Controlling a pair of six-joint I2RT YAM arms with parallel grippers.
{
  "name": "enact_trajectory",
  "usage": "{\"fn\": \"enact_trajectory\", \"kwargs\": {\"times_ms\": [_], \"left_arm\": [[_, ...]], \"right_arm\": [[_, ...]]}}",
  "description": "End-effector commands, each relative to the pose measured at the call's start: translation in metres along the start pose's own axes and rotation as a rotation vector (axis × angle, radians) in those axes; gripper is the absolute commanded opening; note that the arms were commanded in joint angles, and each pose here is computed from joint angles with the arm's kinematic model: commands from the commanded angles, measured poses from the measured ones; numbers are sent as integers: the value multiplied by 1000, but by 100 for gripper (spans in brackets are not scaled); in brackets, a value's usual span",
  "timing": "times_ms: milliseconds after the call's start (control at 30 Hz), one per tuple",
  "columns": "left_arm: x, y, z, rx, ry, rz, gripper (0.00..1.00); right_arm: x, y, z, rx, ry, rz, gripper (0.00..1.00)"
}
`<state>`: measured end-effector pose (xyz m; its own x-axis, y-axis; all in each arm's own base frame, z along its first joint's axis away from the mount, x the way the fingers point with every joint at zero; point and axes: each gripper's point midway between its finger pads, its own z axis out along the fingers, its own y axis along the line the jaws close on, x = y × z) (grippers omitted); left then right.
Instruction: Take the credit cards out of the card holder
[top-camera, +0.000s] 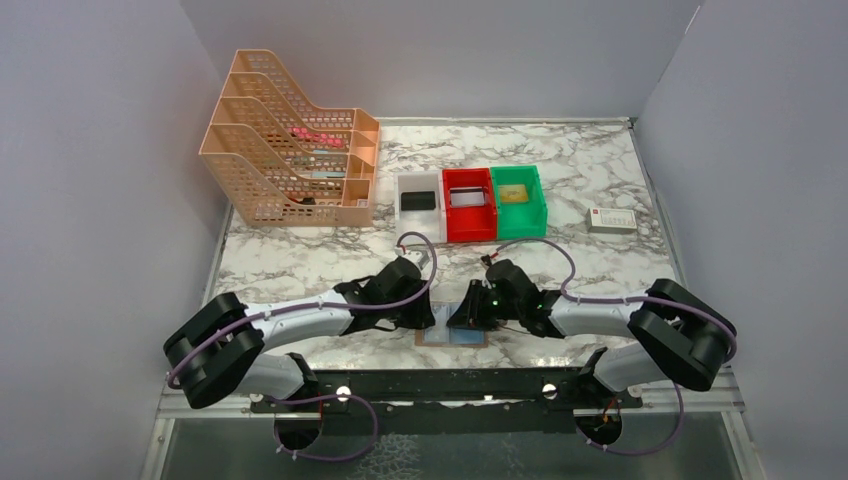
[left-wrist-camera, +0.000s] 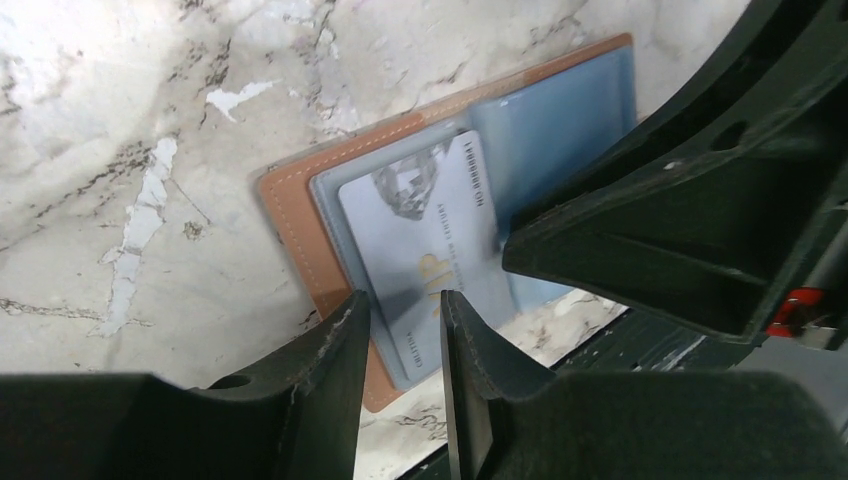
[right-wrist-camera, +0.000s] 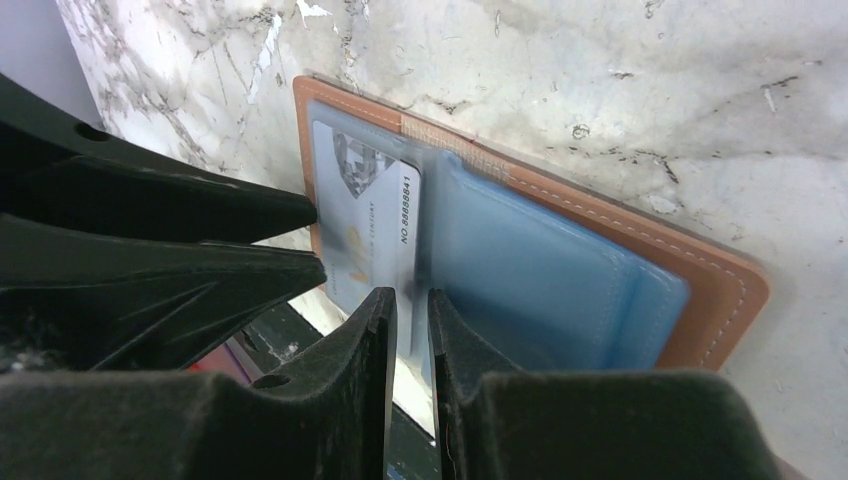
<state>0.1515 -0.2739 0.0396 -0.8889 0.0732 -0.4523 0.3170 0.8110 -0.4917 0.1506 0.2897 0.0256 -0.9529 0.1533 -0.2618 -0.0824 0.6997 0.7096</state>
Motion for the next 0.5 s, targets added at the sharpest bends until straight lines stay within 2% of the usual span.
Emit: {"fn": "enact_trajectory", "kwargs": {"times_ms": [0,333,467], "left_arm": [[10,-1,7,32,30,-9,34],[21,12,11,-10,55,-26,24],[15,12,8,-25,38,-14,24]], "right_arm": [[-4,5,3,-17,-5,9,24],[-2,4,6,-15,8,16,26],[0,3,8,-20,14,33,25]]}}
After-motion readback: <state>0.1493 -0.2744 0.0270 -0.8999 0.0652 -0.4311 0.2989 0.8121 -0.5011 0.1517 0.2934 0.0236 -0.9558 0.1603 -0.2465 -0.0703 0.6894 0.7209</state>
